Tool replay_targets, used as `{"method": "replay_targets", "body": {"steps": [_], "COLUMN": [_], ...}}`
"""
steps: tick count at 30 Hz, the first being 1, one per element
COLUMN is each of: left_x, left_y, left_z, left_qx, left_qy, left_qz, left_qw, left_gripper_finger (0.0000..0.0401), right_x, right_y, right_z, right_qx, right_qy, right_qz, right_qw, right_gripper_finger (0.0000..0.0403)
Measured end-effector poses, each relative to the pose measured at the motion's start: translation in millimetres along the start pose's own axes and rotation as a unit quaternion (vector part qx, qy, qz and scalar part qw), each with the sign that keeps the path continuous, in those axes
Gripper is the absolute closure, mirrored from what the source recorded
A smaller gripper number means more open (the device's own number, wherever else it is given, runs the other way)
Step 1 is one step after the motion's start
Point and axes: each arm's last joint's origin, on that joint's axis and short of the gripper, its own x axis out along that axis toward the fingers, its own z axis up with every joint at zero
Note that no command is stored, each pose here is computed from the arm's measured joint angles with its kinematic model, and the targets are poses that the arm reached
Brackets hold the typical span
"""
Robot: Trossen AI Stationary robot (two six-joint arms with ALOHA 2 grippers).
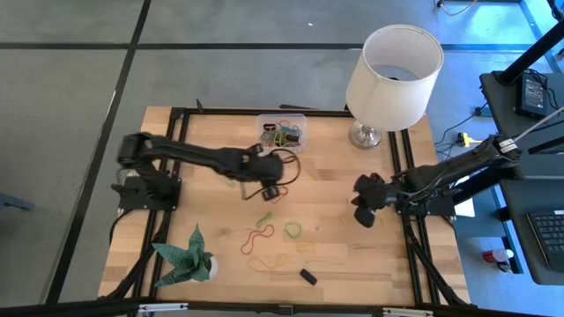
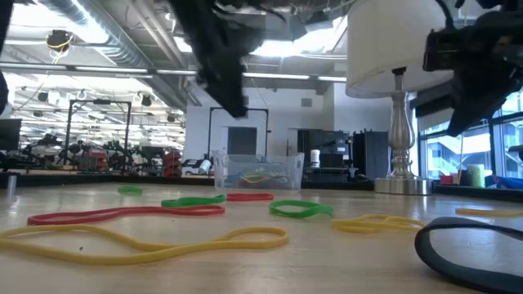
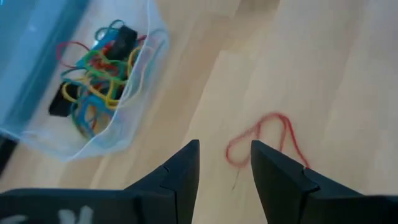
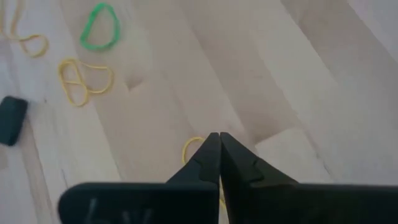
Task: Pick and place rubber bands into bin
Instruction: Put the red rubber band into the transparent bin
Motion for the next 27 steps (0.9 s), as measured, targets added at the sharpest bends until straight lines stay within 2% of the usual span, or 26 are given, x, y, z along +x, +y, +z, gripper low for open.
{"method": "replay_targets", "body": {"steps": [3,6,11,18,21,24,27], "left_x": [23.6,49.4,87.0,120.2,125.6,128.6,124.2], "left_y": [-5.4,-9.3,-9.1,-0.5,4.0,4.8,2.4], "left_z": [10.7,16.5,11.0,-1.4,-1.9,-3.8,-3.6], "left_qx": [-0.003,-0.008,-0.019,-0.018,-0.026,-0.027,-0.022], "left_qy": [0.052,0.090,0.142,0.195,0.203,0.212,0.209], "left_qz": [-0.003,-0.042,-0.059,-0.060,-0.067,-0.066,-0.057], "left_qw": [0.999,0.995,0.988,0.979,0.977,0.975,0.976], "left_gripper_finger": [0.0262,0.0262,0.0262,0.0270,0.0307,0.0374,0.0395], "right_x": [-4.1,-7.7,-13.3,-18.2,-18.9,-19.3,-19.2], "right_y": [-6.6,-12.6,-16.1,-17.8,-18.0,-18.1,-18.1], "right_z": [-4.9,-9.4,-11.0,-11.1,-11.0,-11.0,-11.0], "right_qx": [-0.022,-0.037,-0.051,-0.063,-0.062,-0.063,-0.069], "right_qy": [-0.011,-0.015,-0.031,-0.042,-0.044,-0.045,-0.045], "right_qz": [0.011,0.016,0.030,0.040,0.041,0.042,0.042], "right_qw": [1.000,0.999,0.998,0.996,0.996,0.996,0.996], "right_gripper_finger": [0.0400,0.0400,0.0396,0.0399,0.0400,0.0395,0.0392]}}
